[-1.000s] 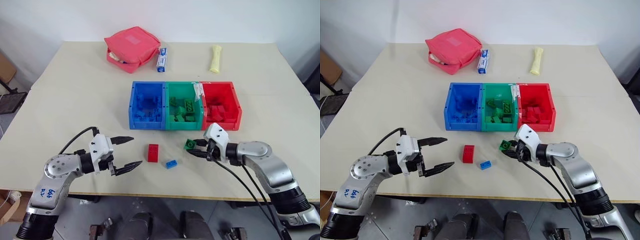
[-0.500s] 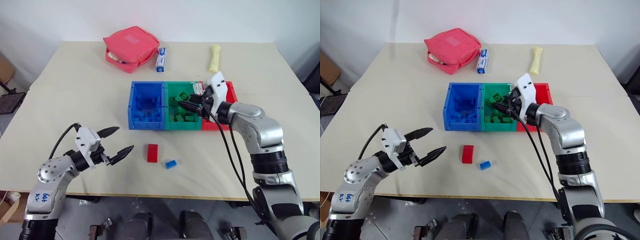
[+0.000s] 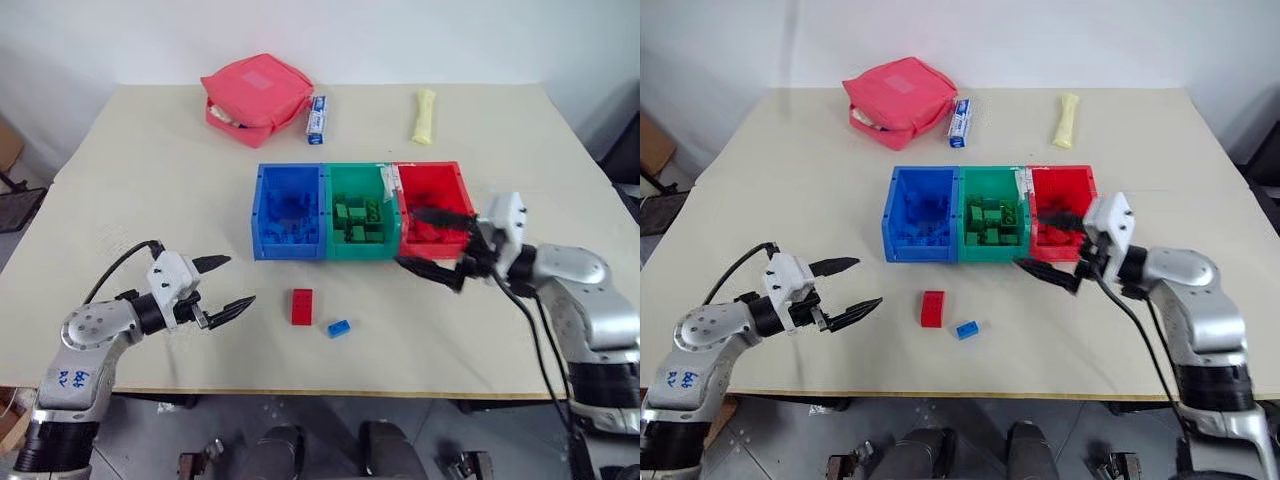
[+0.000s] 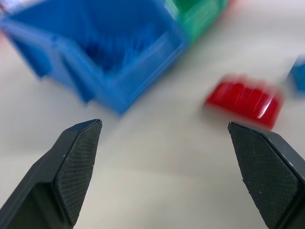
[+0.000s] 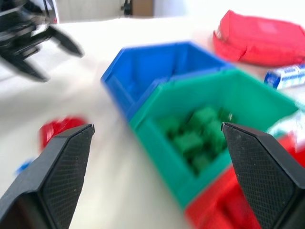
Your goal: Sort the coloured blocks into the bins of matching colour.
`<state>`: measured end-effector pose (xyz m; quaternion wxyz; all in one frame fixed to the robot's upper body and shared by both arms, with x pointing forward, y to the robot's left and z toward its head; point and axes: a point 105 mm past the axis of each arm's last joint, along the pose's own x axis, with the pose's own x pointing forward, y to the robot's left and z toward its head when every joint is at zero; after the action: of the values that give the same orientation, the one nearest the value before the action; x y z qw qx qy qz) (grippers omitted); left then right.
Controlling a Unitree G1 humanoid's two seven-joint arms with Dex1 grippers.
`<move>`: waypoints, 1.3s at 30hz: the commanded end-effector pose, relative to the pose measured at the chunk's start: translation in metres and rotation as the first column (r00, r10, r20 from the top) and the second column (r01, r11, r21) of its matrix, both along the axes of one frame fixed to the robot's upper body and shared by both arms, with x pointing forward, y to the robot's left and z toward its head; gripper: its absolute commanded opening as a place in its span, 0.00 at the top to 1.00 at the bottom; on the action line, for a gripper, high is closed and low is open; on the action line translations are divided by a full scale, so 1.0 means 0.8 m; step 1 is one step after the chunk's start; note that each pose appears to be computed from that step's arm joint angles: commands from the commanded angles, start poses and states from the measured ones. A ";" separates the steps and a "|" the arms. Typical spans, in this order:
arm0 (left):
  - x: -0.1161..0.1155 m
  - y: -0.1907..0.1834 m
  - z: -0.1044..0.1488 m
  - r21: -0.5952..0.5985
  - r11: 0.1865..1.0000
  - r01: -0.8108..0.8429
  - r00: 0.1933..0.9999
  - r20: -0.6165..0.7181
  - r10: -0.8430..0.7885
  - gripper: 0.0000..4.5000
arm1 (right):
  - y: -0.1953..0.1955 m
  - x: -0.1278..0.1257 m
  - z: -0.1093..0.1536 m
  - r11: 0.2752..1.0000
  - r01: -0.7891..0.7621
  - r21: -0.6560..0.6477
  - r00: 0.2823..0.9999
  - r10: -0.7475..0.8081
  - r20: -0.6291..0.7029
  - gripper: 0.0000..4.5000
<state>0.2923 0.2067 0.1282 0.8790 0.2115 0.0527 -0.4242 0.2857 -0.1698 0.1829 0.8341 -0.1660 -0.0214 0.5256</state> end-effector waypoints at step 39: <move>-0.012 -0.239 -0.002 0.094 0.866 0.491 0.842 -0.307 -0.444 0.89 | -0.042 -0.085 -0.018 0.987 0.137 -0.079 0.991 -0.136 0.017 0.00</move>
<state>0.2827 0.0189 0.1112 0.7065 0.2439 0.1914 -0.6362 0.2177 -0.2032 0.1598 0.8610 -0.1902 0.0266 0.4710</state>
